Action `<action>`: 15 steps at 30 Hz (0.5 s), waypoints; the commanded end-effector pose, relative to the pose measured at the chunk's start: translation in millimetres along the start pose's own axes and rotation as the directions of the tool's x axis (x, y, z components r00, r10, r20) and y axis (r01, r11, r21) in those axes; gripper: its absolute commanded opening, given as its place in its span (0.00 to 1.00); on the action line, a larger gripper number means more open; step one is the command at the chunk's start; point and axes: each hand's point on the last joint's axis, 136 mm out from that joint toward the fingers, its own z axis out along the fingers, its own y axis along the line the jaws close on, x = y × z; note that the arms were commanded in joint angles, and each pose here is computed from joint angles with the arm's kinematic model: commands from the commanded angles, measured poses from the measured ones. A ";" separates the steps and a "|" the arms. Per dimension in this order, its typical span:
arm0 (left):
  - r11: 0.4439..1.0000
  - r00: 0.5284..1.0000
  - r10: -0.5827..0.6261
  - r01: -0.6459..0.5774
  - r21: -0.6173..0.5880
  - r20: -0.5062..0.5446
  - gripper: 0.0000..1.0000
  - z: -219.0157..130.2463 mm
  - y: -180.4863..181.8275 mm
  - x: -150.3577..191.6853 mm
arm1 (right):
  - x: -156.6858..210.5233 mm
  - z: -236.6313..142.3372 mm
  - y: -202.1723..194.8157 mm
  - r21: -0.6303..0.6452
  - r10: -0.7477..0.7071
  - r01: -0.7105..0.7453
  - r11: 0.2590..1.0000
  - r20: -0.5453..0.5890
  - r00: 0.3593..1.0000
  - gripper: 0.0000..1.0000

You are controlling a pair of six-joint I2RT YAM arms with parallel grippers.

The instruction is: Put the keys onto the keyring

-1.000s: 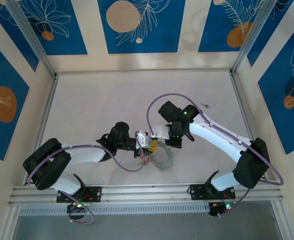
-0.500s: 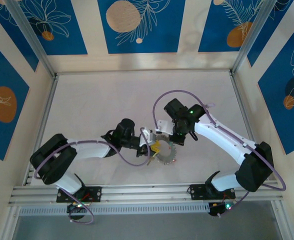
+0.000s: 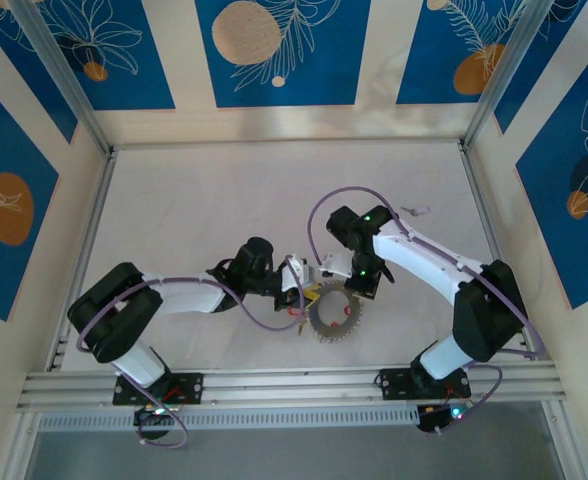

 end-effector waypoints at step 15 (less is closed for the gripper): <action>0.998 0.999 0.053 -0.053 0.035 0.005 0.28 -7.6 -10.4 6.0 | -31.1 -5.6 44.8 -0.441 0.254 -0.211 0.872 0.038 0.967 0.00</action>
